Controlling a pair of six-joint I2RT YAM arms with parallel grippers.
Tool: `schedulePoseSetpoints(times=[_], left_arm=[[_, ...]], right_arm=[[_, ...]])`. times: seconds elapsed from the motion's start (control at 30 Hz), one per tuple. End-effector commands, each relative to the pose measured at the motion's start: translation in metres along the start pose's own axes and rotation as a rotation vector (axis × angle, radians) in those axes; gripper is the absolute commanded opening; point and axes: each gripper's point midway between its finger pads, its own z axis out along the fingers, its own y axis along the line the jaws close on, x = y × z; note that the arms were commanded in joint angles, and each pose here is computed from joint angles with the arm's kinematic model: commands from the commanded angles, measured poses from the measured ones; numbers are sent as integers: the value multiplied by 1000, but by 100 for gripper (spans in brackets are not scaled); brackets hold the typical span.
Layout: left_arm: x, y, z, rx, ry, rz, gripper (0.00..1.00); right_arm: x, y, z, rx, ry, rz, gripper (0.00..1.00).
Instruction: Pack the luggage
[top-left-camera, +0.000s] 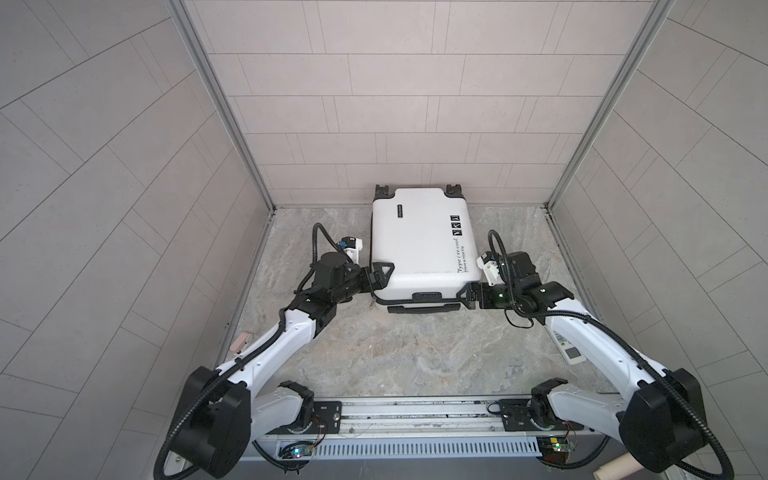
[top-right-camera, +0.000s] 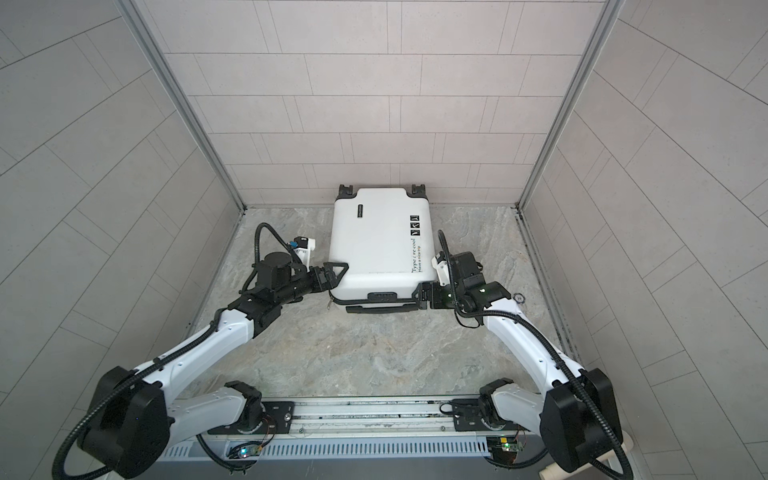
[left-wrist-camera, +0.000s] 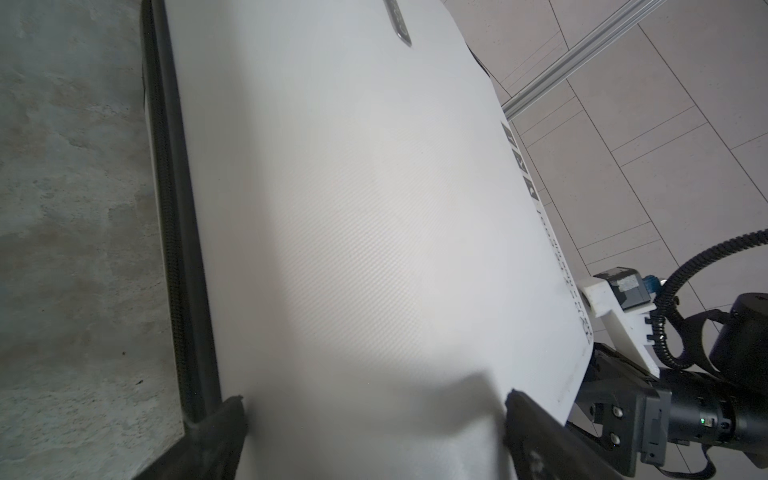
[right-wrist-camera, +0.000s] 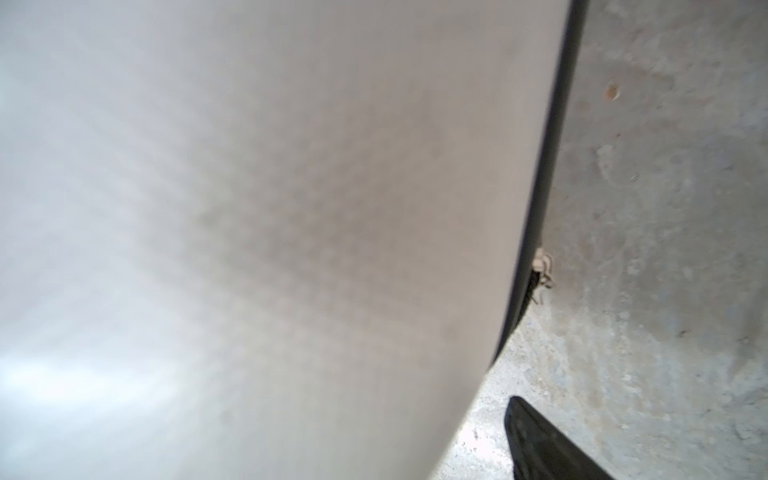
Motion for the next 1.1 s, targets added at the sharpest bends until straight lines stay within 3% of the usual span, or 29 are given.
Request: schedulePoseSetpoints(times=[0.0,0.3,0.5,0.8,1.07], left_arm=[[-14,-27,13,77,-25,39,97],[-31,-38,52,87,-32,52,95],[-33,-32,35,21,-56,120,92],[40,-11,-23,-150,-3,300,86],[88,15,-10,-133,4,215,69]], right_arm=[[-26,-1,-7,6,-82,6,97],[-36,-10,-8,3,-89,28,97],[-36,-16,-16,15,-88,25,97],[-33,-22,-24,15,-90,42,96],[-36,-16,-24,-20,-102,67,93]])
